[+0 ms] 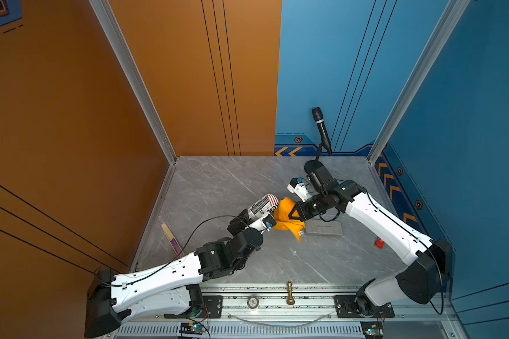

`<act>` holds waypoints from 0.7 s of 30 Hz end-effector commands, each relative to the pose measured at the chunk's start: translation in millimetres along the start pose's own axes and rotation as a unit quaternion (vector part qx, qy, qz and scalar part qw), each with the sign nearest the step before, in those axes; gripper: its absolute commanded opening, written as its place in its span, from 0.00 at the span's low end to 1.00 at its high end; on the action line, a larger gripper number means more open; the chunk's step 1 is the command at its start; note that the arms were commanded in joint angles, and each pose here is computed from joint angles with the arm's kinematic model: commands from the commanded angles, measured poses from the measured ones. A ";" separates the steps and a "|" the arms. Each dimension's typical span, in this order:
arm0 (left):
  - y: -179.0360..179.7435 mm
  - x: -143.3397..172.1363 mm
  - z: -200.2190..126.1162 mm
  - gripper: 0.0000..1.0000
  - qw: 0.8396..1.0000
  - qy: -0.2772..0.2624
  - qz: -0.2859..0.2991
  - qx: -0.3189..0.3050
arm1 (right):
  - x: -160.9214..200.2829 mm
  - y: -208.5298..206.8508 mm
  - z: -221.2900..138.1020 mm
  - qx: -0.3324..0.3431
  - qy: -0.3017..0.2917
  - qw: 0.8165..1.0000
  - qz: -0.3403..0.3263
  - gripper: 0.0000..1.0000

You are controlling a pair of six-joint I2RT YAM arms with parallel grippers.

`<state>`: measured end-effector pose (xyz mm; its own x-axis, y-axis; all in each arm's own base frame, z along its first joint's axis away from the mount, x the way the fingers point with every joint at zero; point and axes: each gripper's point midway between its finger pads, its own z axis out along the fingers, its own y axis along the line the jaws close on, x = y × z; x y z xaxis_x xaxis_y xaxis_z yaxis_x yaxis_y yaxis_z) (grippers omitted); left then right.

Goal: Wipe the eyeglass case
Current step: Wipe the dirt from the eyeglass case.

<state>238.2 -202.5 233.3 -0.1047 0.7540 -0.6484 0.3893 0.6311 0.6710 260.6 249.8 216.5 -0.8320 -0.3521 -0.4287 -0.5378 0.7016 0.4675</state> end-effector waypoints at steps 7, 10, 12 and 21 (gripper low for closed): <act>-41.9 -23.4 -9.9 0.29 0.993 -0.019 -0.025 0.116 | -35.9 48.8 -8.1 -0.086 -0.069 0.993 -0.039 0.00; -52.7 -30.8 -13.9 0.28 0.991 -0.027 -0.018 0.133 | -43.1 55.2 -2.0 -0.096 -0.072 0.992 -0.049 0.00; -59.6 -32.5 -16.9 0.29 0.989 -0.029 -0.007 0.144 | -49.2 54.0 -2.5 -0.096 -0.080 0.991 -0.053 0.00; -74.2 -13.6 -23.0 0.28 0.982 0.008 0.013 0.189 | -54.6 50.4 -22.7 -0.076 -0.091 0.990 -0.081 0.00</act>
<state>212.0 -229.6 203.6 -0.1564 0.7799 -0.6061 0.5733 0.5713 0.5873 274.2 273.5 235.1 -0.8048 -0.3301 -0.4932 -0.5738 0.6450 0.5047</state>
